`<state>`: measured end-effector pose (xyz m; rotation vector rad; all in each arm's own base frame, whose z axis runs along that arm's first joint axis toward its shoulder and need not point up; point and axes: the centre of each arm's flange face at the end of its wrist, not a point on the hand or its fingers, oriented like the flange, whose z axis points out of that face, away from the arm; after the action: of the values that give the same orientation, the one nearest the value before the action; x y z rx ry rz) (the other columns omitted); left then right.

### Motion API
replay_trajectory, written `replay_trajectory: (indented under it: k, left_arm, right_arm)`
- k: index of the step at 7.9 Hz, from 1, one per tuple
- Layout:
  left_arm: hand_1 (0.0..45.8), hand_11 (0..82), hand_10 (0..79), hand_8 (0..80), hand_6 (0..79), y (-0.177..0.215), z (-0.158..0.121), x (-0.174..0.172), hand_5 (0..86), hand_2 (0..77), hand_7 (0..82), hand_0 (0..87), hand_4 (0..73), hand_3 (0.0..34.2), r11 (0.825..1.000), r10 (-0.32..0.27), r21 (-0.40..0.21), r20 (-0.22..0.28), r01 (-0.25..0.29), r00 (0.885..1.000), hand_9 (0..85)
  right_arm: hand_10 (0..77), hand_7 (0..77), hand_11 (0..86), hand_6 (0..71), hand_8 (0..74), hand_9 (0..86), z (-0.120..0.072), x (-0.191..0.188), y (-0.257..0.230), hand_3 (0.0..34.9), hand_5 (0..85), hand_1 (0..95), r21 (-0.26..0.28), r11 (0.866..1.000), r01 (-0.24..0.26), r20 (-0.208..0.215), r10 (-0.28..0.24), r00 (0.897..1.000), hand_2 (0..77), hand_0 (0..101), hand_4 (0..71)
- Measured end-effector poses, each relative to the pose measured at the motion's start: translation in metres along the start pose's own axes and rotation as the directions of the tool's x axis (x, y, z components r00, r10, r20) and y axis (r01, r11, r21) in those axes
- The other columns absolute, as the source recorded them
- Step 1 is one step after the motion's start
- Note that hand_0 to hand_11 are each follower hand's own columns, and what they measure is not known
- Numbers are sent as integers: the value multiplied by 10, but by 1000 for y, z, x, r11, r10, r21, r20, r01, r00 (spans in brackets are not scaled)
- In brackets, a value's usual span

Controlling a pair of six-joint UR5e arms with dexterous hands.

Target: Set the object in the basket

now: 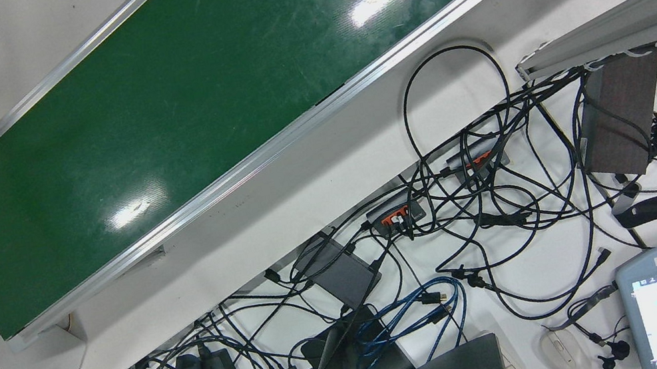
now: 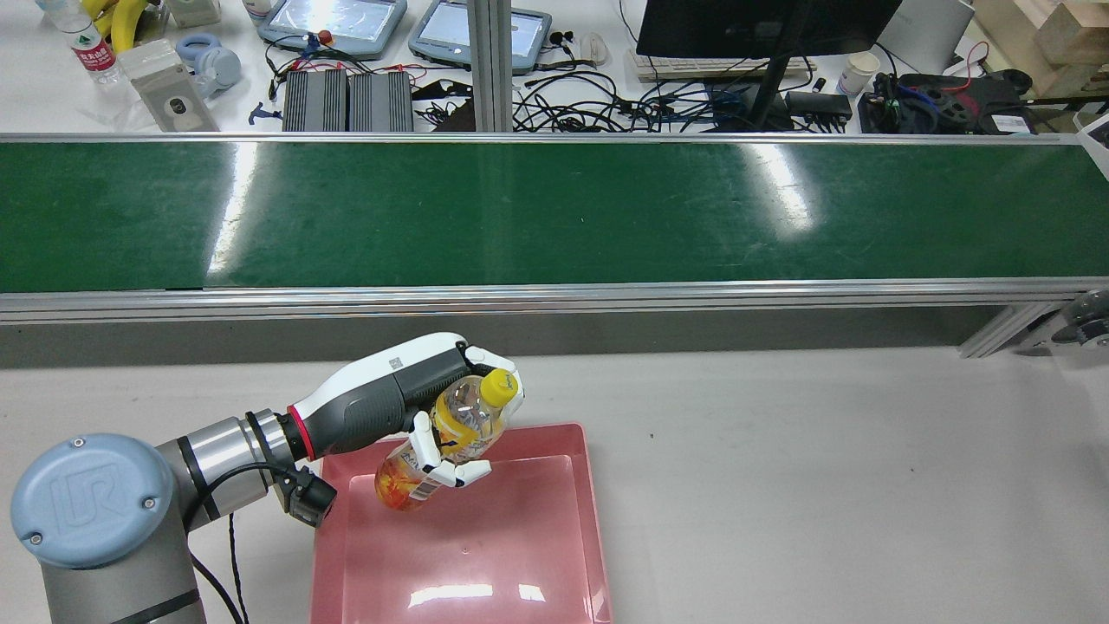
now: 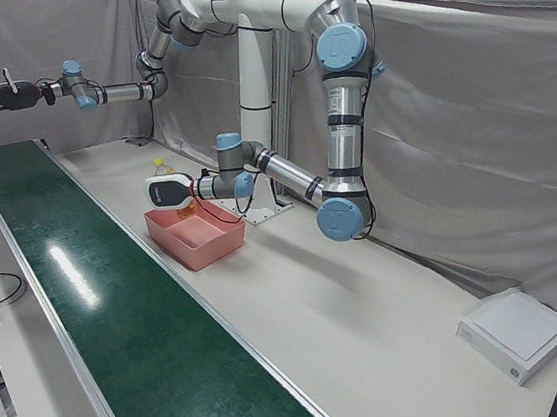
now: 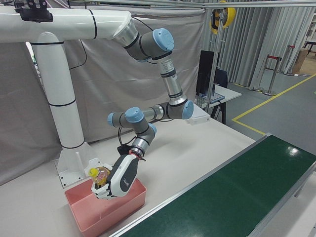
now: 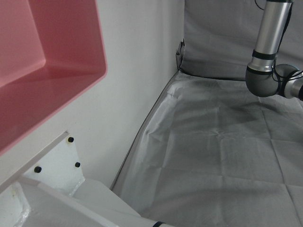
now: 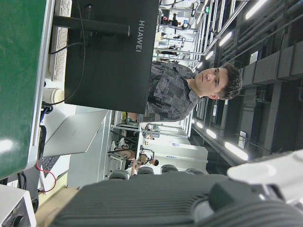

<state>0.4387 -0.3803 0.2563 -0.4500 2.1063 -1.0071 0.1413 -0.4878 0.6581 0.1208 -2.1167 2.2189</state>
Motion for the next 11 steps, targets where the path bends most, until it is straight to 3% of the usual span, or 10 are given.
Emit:
replay_trajectory:
  k: [2,3,4,5,6,7,8,9,10,11]
  left_arm:
    - [22,638,562,654,562,-3,-8,-19,567,485,627,689,496,0,1000,-6,1,34,6,999,605]
    - [22,644,556,654,485,2,-13,-13,567,485,595,689,496,0,1000,-8,-9,27,8,1000,605]
    - [22,627,480,654,207,7,-31,-3,567,485,349,688,496,0,1000,-8,-19,17,9,1000,605]
    - [22,524,365,654,207,13,-59,10,567,485,349,688,496,0,999,-10,-33,1,10,1000,605]
    - [22,442,284,649,109,19,-85,23,567,485,235,679,496,0,999,-11,-45,-16,10,1000,600]
    - [60,311,180,605,33,21,-101,32,567,27,114,612,485,0,999,-11,-51,-28,9,1000,551]
    - [125,169,87,447,33,22,-107,35,507,0,49,516,442,15,999,-10,-53,-33,8,999,404]
    - [16,82,54,240,11,23,-109,34,398,0,49,430,295,11,998,-9,-55,-31,7,999,218]
    - [11,44,27,44,11,24,-109,31,202,0,27,472,131,22,998,-10,-55,-26,9,1000,60]
    - [11,44,27,65,11,25,-108,29,87,0,22,475,71,39,998,-12,-56,-24,11,1000,76]
  right_arm:
    - [0,5,0,0,0,0,0,0,0,1,0,0,0,1000,0,0,0,1000,5,3,0]
    - [0,5,0,0,0,0,0,0,0,1,0,0,0,1000,0,0,0,1000,5,3,0]
    - [0,5,0,0,0,0,0,0,0,1,0,0,0,1000,0,0,0,1000,5,3,0]
    - [0,5,0,0,0,0,0,0,0,0,0,0,-1,1000,0,0,0,1000,5,3,0]
    - [0,5,0,0,0,0,0,0,0,0,0,0,-1,1000,0,0,0,1000,5,2,0]
    - [0,5,0,0,0,0,0,0,0,0,0,0,-1,1000,0,0,0,1000,5,4,0]
    - [0,5,0,0,0,0,0,0,0,1,0,0,-1,1000,0,0,0,1000,5,3,0]
    - [0,5,0,0,0,0,0,0,0,1,0,0,0,1000,0,0,0,1000,5,3,0]
    - [0,5,0,0,0,0,0,0,0,0,0,0,0,1000,0,0,0,1000,5,3,0]
    - [0,5,0,0,0,0,0,0,0,0,0,0,0,1000,0,0,0,1000,5,3,0]
